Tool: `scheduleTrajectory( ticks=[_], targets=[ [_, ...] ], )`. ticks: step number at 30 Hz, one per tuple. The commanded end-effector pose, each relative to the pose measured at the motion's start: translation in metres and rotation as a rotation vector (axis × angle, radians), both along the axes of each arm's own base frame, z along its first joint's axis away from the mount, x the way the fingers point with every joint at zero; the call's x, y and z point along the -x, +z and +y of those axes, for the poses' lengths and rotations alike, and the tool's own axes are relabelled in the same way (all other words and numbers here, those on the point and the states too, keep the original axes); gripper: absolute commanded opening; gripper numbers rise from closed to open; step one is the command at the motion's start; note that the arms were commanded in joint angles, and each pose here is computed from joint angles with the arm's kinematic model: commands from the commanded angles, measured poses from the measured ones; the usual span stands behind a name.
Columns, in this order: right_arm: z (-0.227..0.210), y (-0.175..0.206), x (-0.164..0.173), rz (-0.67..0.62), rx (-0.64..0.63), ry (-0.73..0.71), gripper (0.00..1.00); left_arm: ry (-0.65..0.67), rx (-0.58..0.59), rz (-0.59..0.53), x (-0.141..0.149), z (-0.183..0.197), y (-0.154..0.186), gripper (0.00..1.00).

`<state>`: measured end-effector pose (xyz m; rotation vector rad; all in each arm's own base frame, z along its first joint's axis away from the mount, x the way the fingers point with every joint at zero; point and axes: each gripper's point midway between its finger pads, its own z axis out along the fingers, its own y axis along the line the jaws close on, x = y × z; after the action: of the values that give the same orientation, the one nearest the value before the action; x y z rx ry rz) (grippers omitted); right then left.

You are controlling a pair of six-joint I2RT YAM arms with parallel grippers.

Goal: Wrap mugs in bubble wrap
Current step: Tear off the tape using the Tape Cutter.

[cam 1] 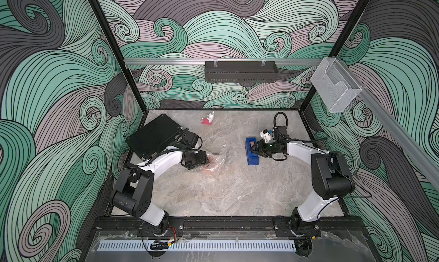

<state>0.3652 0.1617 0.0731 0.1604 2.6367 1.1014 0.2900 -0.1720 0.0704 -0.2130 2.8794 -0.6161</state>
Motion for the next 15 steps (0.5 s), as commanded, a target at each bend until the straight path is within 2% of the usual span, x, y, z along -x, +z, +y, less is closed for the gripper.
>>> scheduleTrajectory(
  ticks=[1, 15],
  targets=[
    [-0.0004, -0.0059, 0.0029, 0.023, -0.014, -0.011, 0.35, -0.007, 0.010, 0.001, 0.0042, 0.0005, 0.0049, 0.69],
    [-0.0054, -0.0035, 0.0013, 0.025, -0.083, -0.051, 0.20, -0.007, 0.010, 0.004, 0.0054, 0.0010, 0.0038, 0.69]
  ],
)
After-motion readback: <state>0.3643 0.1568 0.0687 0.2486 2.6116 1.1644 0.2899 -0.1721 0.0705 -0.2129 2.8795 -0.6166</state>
